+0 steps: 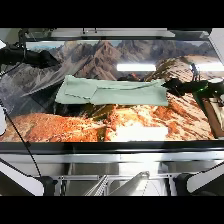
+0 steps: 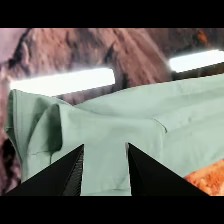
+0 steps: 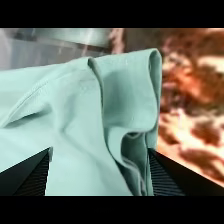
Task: Fold the shirts.
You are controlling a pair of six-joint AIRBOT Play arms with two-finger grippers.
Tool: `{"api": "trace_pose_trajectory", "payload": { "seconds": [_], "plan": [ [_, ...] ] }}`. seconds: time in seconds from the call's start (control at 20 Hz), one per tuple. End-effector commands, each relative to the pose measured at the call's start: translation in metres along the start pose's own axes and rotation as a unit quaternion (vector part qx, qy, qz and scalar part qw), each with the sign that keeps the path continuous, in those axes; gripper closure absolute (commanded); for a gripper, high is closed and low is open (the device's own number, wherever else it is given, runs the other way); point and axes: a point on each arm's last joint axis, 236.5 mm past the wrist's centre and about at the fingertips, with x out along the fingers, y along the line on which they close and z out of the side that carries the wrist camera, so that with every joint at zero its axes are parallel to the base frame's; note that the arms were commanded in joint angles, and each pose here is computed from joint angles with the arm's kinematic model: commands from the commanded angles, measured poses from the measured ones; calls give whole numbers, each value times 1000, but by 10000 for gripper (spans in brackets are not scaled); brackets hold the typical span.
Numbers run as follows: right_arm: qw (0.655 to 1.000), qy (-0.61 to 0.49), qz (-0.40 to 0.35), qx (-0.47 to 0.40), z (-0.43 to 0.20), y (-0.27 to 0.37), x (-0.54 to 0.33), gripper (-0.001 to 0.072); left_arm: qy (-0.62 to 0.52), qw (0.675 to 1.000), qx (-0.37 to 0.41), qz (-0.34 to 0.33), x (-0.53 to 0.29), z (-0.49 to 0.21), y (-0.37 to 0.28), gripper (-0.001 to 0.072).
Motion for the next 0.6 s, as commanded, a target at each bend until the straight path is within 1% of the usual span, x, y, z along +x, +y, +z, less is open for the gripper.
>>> {"api": "trace_pose_trajectory", "payload": {
  "seconds": [0.0,0.05,0.15,0.3,0.35,0.45,0.55],
  "plan": [
    [1000,18,-18,-12,3,4,21,26,9,1000,10,-8,4,-2,-16,417],
    [999,22,-22,-16,5,5,25,28,11,1000,12,-10,6,-3,-19,416],
    [999,27,-36,-16,10,3,29,268,15,1000,17,-14,10,-4,-26,417],
    [997,42,-70,-3,6,-13,32,297,24,999,27,-21,17,-7,-39,417],
    [995,51,-80,-3,2,-18,32,477,28,999,30,-24,19,-9,-44,417],
    [994,63,-84,-6,-4,-20,32,691,33,998,38,-30,25,-11,-55,417],
    [995,63,-76,-4,-3,-15,32,697,38,998,47,-36,32,-13,-67,417]
  ]
}}
